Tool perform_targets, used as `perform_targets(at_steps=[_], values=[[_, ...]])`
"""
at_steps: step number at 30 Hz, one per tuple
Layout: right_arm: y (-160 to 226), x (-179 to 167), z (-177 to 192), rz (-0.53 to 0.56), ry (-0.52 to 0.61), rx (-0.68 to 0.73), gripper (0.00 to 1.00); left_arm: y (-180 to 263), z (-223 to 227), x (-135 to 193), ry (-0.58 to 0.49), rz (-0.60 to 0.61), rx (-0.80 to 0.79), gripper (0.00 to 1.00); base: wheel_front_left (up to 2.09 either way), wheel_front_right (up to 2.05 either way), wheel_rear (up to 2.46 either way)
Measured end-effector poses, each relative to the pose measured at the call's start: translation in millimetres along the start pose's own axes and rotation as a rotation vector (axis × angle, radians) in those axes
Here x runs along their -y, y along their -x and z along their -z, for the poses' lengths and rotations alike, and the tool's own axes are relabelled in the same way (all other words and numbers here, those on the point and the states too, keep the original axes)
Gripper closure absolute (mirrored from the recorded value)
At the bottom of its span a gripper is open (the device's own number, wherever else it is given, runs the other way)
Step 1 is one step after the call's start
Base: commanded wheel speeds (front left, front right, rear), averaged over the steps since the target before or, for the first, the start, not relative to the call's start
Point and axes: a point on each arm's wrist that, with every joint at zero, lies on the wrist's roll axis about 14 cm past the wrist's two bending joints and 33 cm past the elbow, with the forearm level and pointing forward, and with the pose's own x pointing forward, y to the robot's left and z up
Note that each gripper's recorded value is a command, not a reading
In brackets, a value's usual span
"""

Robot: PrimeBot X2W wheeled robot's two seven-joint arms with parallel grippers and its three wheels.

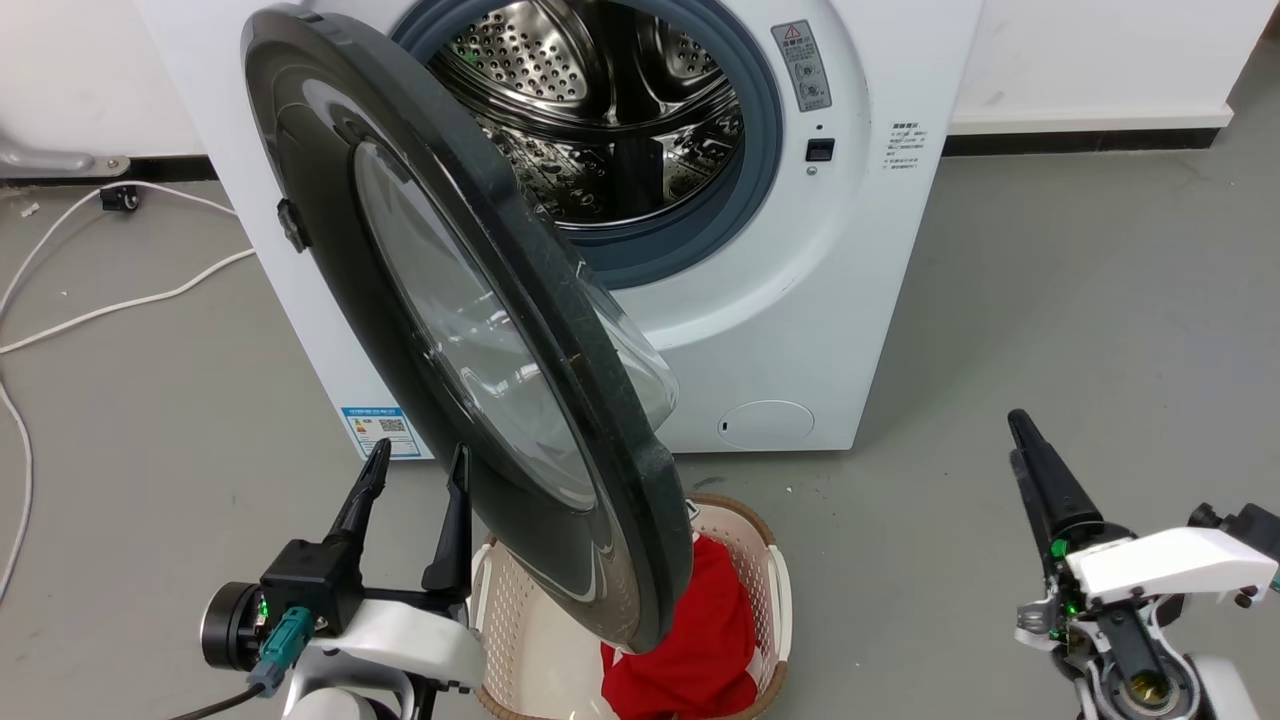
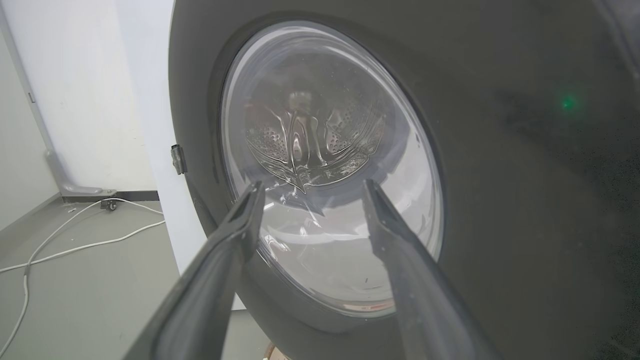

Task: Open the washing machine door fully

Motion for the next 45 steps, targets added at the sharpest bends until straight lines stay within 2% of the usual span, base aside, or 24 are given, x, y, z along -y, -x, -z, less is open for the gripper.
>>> perform_targets(at_steps=[4,9,13,14,18,19,21,24,32,45], values=[[4.2,-1.6,-13.3,0.003,0.241,0.125,0.0,-0.7,0.1,-0.3,0.002,-0.004,0.0,0.0,0.0,0.0,0.0],[10.7,-18.5,-44.6,-0.043,0.655,0.284,0.0,-2.5,0.6,-1.1,0.002,-0.008,0.0,0.0,0.0,0.0,0.0],[13.9,-56.9,-63.1,-0.116,0.997,0.384,0.0,-3.3,1.0,-2.2,0.001,-0.013,0.0,0.0,0.0,0.0,0.0],[13.9,-56.9,-63.1,-0.116,0.997,0.384,0.0,-3.3,1.0,-2.2,0.001,-0.013,0.0,0.0,0.0,0.0,0.0],[21.2,-99.1,-54.5,-0.21,1.265,0.452,0.0,-2.8,0.7,-5.1,-0.003,-0.021,0.0,0.0,0.0,0.0,0.0],[21.2,-99.1,-54.5,-0.21,1.265,0.452,0.0,-2.8,0.7,-5.1,-0.003,-0.021,0.0,0.0,0.0,0.0,0.0],[25.1,-98.3,-42.4,-0.219,1.337,0.422,0.0,-2.4,0.2,-6.0,-0.006,-0.024,0.001,0.0,0.0,0.0,0.0],[31.8,-81.6,-18.9,-0.204,1.395,0.323,0.0,-1.6,-0.5,-7.2,-0.01,-0.026,0.002,0.0,0.0,0.0,0.0],[39.6,-35.9,-7.5,-0.11,1.321,0.206,0.0,-1.6,0.5,-7.8,-0.015,-0.027,-0.001,0.0,0.0,0.0,0.0],[39.2,-27.1,-10.9,-0.089,1.293,0.21,0.0,-2.5,1.6,-5.7,-0.018,-0.016,-0.004,0.0,0.0,0.0,0.0]])
